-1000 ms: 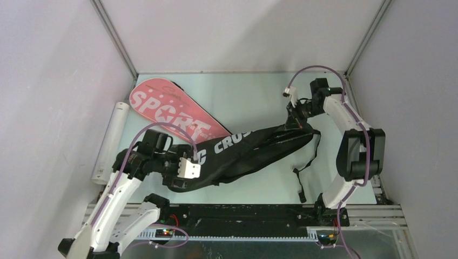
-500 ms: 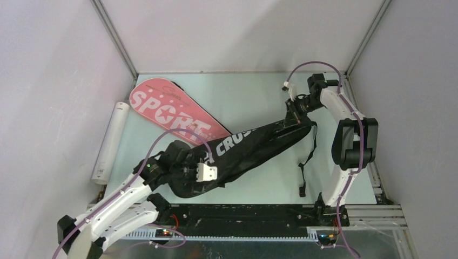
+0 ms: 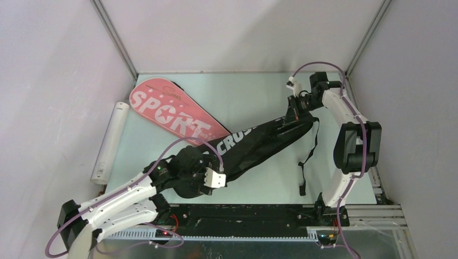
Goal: Pack up the badminton gear
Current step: Zip the racket bag at the center of the board.
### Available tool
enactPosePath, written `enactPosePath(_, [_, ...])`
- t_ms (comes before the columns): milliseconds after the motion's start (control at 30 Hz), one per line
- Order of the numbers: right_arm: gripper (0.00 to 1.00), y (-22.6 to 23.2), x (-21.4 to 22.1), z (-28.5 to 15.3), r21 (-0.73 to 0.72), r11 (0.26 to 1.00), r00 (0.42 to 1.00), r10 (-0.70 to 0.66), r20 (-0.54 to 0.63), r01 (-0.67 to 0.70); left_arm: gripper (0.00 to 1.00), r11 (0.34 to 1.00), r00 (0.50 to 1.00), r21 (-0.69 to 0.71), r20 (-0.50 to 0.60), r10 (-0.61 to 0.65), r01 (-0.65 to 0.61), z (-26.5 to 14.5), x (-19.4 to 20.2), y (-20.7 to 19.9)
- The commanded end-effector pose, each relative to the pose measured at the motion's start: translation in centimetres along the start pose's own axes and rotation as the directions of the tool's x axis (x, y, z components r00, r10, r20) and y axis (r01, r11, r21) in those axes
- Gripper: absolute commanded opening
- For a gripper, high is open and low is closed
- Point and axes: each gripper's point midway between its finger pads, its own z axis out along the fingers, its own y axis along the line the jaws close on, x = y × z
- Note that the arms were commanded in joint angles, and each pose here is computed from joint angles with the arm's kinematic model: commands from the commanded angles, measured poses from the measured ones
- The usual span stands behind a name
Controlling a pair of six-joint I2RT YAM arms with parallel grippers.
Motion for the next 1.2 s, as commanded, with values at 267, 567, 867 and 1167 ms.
enactPosePath(267, [0.0, -3.1, -4.1, -1.2, 0.068, 0.968, 0.957, 0.227, 0.179, -0.242, 1.0, 0.983, 0.993, -0.179, 0.098, 0.061, -0.043, -0.8, -2.9, 3.5])
enactPosePath(567, [0.0, -1.9, -3.1, -0.8, 0.036, 0.964, 0.947, 0.253, 0.199, -0.265, 1.0, 0.984, 0.98, -0.099, 0.121, 0.16, -0.148, 1.4, -3.2, 1.8])
enactPosePath(867, [0.0, -2.3, -2.8, 1.8, 0.065, 0.954, 0.947, 0.279, 0.159, -0.292, 1.0, 0.977, 0.963, -0.203, 0.268, -0.013, 0.07, 0.4, -10.9, 5.4])
enactPosePath(1167, [0.0, -2.1, -3.0, 1.9, 0.047, 0.955, 0.944, 0.279, 0.173, -0.291, 1.0, 0.998, 0.992, -0.066, 0.125, -0.007, 0.016, 3.2, -8.6, 0.0])
